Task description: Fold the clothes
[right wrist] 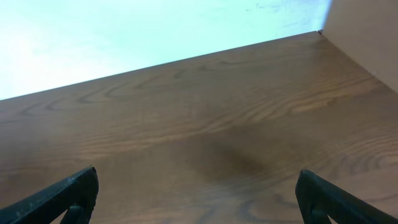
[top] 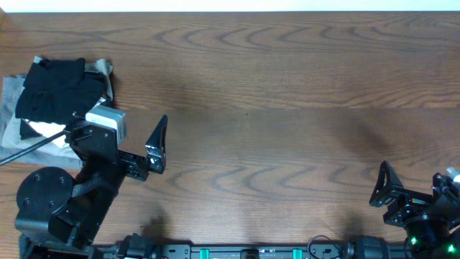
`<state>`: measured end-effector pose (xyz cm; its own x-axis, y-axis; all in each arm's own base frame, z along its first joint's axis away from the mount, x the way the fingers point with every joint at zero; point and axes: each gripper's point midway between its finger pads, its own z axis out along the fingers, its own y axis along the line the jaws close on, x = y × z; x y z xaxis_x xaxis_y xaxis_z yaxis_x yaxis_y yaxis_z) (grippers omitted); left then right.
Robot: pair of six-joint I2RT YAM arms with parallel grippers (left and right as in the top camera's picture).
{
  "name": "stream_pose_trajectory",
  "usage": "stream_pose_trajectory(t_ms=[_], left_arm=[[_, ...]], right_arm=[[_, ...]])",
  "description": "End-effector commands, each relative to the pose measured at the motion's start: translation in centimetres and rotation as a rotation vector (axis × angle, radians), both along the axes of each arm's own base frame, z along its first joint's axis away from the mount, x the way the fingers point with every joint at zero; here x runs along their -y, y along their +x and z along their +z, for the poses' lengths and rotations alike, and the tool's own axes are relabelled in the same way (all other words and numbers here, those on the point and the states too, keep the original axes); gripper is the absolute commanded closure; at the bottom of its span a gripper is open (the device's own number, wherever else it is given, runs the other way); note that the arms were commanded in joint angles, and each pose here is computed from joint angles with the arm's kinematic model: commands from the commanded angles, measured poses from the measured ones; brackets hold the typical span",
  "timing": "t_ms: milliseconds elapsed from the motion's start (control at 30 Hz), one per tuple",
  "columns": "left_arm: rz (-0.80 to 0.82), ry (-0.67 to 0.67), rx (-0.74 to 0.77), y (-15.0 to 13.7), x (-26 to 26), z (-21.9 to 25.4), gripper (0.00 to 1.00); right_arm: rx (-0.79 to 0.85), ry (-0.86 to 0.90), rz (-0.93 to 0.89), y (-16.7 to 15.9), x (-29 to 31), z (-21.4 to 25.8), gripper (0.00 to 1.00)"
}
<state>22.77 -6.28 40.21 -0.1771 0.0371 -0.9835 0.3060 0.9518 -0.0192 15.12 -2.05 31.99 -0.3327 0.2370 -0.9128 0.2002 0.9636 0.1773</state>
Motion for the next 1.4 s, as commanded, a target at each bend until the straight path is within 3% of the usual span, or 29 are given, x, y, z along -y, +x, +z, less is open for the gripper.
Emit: stream_pose_trajectory(t_ms=[0, 267, 700, 1200, 1367], left_arm=[[0.019, 0.012, 0.009, 0.0, -0.3, 0.0, 0.02], [0.019, 0.013, 0.008, 0.0, -0.3, 0.0, 0.02], [0.019, 0.013, 0.008, 0.0, -0.3, 0.0, 0.02], [0.019, 0.013, 0.008, 0.0, -0.3, 0.0, 0.02], [0.019, 0.013, 0.008, 0.0, -0.3, 0.0, 0.02]], right_arm=[[-0.002, -0.016, -0.017, 0.0, 0.4, 0.0, 0.01], [-0.025, -0.014, -0.016, -0.2, 0.3, -0.5, 0.01], [-0.255, 0.011, -0.015, -3.0, 0.0, -5.5, 0.01], [-0.253, 0.002, -0.022, -2.9, 0.2, -5.4, 0.01], [-0.156, -0.025, 0.023, -0.3, -0.1, -4.6, 0.01]])
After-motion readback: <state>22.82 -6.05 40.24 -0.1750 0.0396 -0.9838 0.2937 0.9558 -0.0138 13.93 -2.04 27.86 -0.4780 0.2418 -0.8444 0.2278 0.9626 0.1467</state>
